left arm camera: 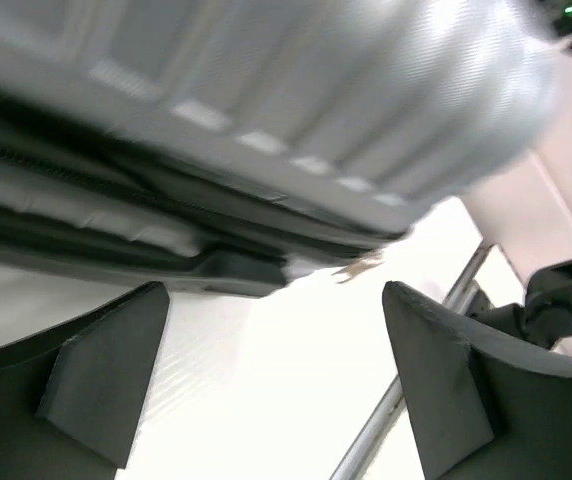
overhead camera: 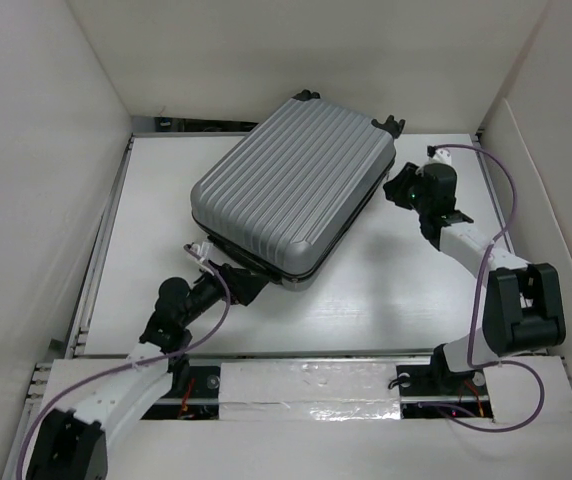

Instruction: Pack the luggage

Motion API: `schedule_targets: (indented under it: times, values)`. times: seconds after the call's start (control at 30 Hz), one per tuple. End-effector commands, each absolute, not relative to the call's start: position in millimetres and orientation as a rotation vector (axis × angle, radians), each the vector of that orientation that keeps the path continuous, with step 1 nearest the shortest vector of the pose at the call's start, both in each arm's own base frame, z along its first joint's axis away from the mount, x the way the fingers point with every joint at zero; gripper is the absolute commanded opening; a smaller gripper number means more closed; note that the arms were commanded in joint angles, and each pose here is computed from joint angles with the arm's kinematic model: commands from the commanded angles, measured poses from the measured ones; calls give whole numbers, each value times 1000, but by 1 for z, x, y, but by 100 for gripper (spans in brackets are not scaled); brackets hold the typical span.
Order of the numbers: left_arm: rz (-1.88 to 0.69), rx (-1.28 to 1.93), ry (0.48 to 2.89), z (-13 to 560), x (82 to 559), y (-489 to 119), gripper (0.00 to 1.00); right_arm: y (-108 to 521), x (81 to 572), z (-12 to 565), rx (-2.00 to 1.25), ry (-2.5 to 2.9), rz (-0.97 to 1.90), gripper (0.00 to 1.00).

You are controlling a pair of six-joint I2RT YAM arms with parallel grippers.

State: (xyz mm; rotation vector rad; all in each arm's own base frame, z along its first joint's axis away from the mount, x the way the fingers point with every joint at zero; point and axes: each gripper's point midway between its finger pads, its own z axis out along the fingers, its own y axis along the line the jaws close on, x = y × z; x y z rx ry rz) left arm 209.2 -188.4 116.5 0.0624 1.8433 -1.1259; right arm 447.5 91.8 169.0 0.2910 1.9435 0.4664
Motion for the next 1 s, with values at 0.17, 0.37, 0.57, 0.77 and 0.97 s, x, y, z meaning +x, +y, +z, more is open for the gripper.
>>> schedule_targets:
  times: [0.17, 0.37, 0.57, 0.77, 0.97]
  values:
    - [-1077, -18, 1472, 214, 201, -159, 16, 91, 434, 189, 309, 1840, 533, 30]
    - [-991, -345, 1313, 306, 264, -132, 22, 92, 422, 187, 310, 1843, 546, 0]
    - [-1017, -388, 1345, 386, 365, -151, 34, 106, 409, 171, 269, 1885, 554, 0]
    - [-785, -557, 1494, 380, 476, -69, 44, 102, 409, 167, 277, 1877, 516, 0]
    - [-617, -612, 1840, 283, 556, -30, 50, 101, 414, 162, 284, 1896, 495, 1]
